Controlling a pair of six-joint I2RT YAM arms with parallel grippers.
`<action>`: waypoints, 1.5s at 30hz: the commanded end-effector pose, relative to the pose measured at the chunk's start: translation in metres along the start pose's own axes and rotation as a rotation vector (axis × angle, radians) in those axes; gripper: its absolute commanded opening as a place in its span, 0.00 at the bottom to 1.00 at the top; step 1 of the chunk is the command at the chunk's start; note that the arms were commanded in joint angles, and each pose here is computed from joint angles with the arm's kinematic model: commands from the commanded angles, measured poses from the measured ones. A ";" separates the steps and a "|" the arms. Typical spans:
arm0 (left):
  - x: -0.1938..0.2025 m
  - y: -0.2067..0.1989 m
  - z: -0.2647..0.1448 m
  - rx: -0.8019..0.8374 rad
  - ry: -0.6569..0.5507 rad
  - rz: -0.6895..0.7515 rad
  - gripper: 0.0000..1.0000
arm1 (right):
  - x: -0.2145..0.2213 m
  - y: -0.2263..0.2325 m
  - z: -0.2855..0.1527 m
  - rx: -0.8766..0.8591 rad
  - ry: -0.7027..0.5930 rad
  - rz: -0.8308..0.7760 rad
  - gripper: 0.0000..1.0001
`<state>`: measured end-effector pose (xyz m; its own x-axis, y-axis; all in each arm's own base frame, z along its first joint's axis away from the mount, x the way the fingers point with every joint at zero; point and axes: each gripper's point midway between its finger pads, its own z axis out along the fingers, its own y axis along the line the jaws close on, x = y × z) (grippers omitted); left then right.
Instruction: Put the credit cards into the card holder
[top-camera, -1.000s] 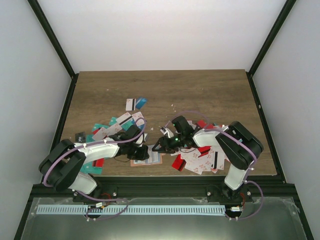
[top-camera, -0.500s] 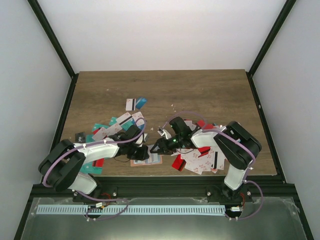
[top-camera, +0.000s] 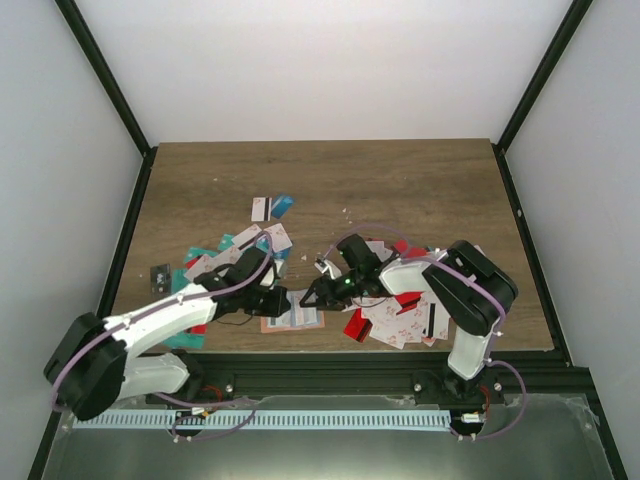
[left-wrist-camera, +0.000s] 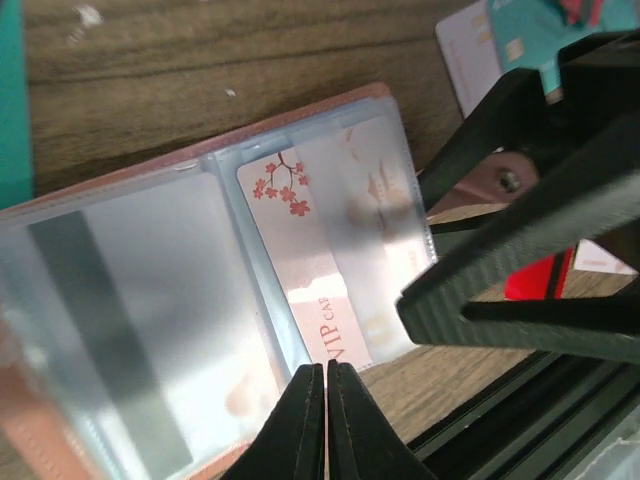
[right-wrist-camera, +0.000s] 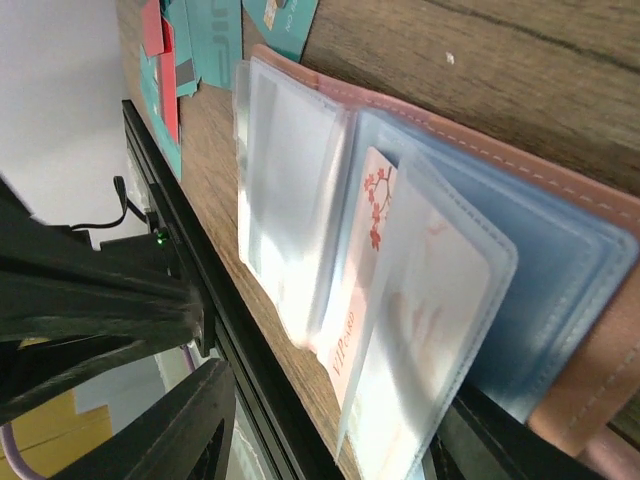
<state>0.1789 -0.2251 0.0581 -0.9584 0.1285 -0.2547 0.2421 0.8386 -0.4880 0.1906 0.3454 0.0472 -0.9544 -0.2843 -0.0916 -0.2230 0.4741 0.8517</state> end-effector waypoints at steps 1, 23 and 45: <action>-0.007 0.002 -0.027 -0.045 -0.070 -0.035 0.05 | -0.010 0.009 0.002 -0.005 -0.013 -0.013 0.51; -0.026 0.002 -0.109 -0.080 -0.324 -0.152 0.26 | -0.043 0.167 -0.029 -0.074 -0.075 -0.456 0.58; -0.078 -0.063 -0.087 0.113 -0.254 0.031 1.00 | -0.008 0.048 -0.212 0.431 -0.699 0.041 1.00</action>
<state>0.2247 -0.2133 0.1792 -0.8674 -0.0988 -0.4877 0.1989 0.8295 -0.5219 0.2386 0.2197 0.2141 -0.8294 0.1719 -0.5315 -0.2360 0.7545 0.6123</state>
